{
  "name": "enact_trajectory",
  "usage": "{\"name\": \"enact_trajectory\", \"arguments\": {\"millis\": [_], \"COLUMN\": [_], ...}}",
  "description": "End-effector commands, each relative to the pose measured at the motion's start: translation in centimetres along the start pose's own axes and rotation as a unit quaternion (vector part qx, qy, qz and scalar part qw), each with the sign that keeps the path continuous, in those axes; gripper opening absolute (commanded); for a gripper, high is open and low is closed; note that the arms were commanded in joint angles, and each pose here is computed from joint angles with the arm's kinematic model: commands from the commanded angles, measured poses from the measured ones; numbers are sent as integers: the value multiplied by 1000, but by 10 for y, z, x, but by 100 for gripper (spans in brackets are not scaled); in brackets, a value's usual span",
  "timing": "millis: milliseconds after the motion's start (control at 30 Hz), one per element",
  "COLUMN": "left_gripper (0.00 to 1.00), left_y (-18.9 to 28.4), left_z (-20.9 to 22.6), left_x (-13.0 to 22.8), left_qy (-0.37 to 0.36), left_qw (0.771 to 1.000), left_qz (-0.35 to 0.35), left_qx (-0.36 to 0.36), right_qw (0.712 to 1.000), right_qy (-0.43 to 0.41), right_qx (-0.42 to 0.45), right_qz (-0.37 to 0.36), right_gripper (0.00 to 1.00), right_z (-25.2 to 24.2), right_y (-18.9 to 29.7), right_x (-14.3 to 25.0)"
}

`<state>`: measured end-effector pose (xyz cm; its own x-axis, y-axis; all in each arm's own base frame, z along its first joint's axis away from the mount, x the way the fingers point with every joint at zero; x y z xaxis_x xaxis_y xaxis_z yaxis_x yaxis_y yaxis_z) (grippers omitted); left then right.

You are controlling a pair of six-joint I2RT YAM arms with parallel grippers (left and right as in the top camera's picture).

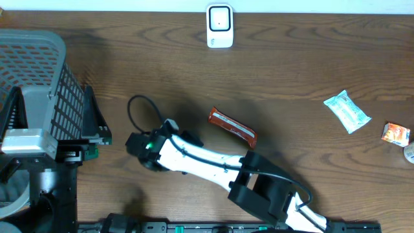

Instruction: Scan the item barcode

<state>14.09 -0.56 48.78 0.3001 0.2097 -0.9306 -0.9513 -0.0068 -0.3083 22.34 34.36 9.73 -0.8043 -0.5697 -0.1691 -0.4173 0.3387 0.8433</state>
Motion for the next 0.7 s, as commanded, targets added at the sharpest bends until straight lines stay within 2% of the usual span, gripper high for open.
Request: {"name": "enact_trajectory", "arguments": {"millis": [0,133,200,267,333,433,467,500,667], "left_gripper": [98,98,98,98,98,98,98,98,98], "left_y": [2,2,2,2,2,2,2,2,2], "left_z": [1,1,1,1,1,1,1,1,1], "left_x": [-1,-1,-1,-1,-1,-1,-1,-1,-1], "left_qy": [1,1,1,1,1,1,1,1,1], "left_qw": [1000,1000,1000,1000,1000,1000,1000,1000,1000], "left_qz": [-5,-4,-4,-4,-4,-4,-4,-4,-5], "left_qx": [-2,-2,-2,-2,-2,-2,-2,-2,-2], "right_qw": [996,979,969,953,940,926,923,921,903], "right_qy": [-74,-133,-147,-148,-139,-102,-87,-81,-41], "right_qx": [-39,-132,-174,-237,-289,-347,-362,-369,-415], "right_qz": [14,78,99,116,117,104,99,99,106], "right_gripper": [1,1,7,24,34,80,93,99,99], "right_z": [-28,-47,-58,-75,-95,-127,-136,-142,-164], "right_y": [1,-12,-15,-14,-12,-11,-13,-16,-39], "right_x": [-16,-26,-30,-35,-39,-39,-38,-37,-25]}}
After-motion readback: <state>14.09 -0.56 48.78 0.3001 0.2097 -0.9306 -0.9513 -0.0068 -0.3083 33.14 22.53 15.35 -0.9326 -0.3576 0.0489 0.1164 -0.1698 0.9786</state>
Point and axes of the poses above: each gripper's point midway between its finger pads, its own y axis back along the fingers, its own z axis along the line the jaws close on, x = y × z, the point moved 6 cm from there along y, back along the fingers, and after that the axes turned 10 degrees about -y, right-handed, at the moved point
